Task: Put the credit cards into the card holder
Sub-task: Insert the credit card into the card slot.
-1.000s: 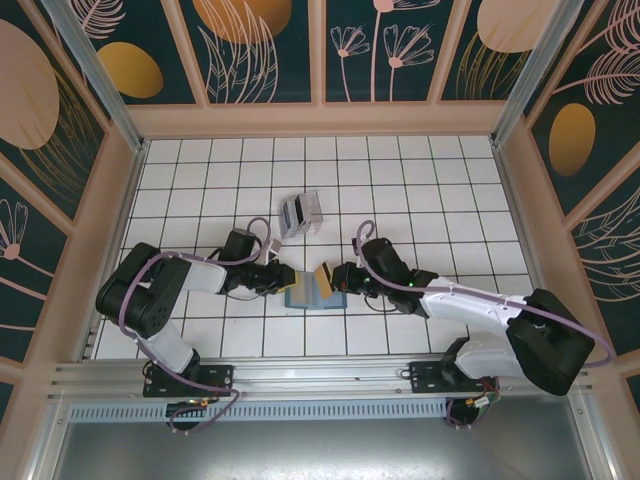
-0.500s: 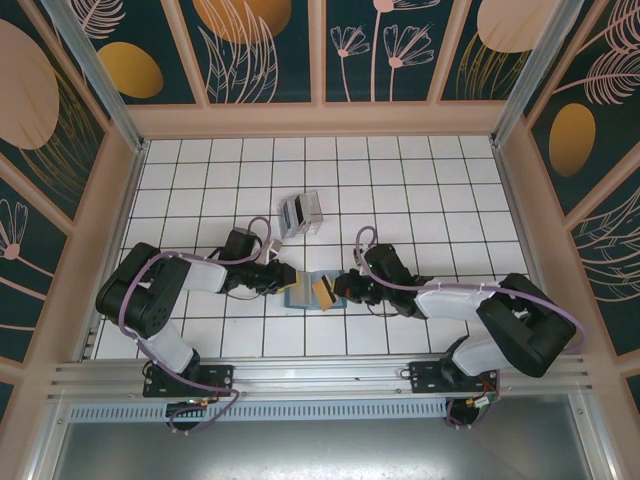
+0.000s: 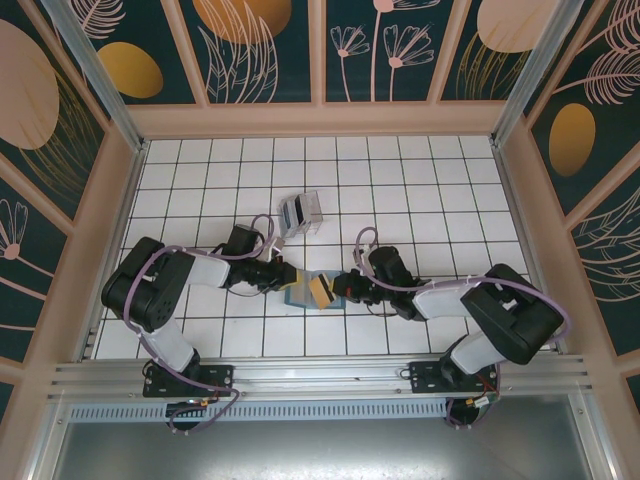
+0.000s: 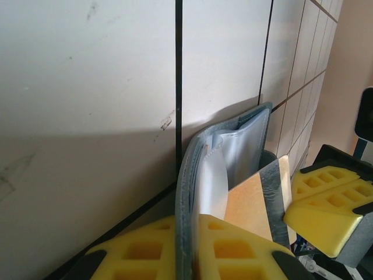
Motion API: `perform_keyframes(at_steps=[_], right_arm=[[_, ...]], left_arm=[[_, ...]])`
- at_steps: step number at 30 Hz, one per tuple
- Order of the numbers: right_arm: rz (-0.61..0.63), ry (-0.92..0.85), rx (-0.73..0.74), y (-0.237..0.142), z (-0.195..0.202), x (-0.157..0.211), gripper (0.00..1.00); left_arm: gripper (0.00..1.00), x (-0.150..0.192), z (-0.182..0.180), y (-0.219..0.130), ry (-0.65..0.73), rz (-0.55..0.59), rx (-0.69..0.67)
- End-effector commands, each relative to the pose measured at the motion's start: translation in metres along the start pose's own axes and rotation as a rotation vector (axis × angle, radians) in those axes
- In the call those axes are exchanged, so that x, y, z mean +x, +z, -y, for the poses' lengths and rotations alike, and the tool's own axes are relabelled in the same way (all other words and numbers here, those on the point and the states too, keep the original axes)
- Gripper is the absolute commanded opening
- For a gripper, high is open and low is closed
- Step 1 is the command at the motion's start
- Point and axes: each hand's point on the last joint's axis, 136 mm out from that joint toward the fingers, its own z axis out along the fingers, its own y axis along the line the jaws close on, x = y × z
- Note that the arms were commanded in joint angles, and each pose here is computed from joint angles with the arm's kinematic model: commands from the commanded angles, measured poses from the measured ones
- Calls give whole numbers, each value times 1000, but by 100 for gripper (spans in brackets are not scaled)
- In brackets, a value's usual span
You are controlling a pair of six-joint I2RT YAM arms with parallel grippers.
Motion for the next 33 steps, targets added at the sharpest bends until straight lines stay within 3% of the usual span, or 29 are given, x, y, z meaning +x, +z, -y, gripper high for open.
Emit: perform_keyframes(at_steps=[1,7,11,14,33], right_arm=[[1,12,-18,2,2,0,0],[28,56,3,6,11,-4,0],[39,106,54,10,20,-8,0],[24,128,60,17,19,-5,0],[176,178,112,22,16,-4,0]], left_arm=[[13,6,-21,5,-36,-17,-77],[16,6,-20,5,-34,-18,-75],[28,7,-21,3,-34,-12,-85],[31,11,-21,2,-39,-13,-78],[25,19,-25,-1,-50,-19,-82]])
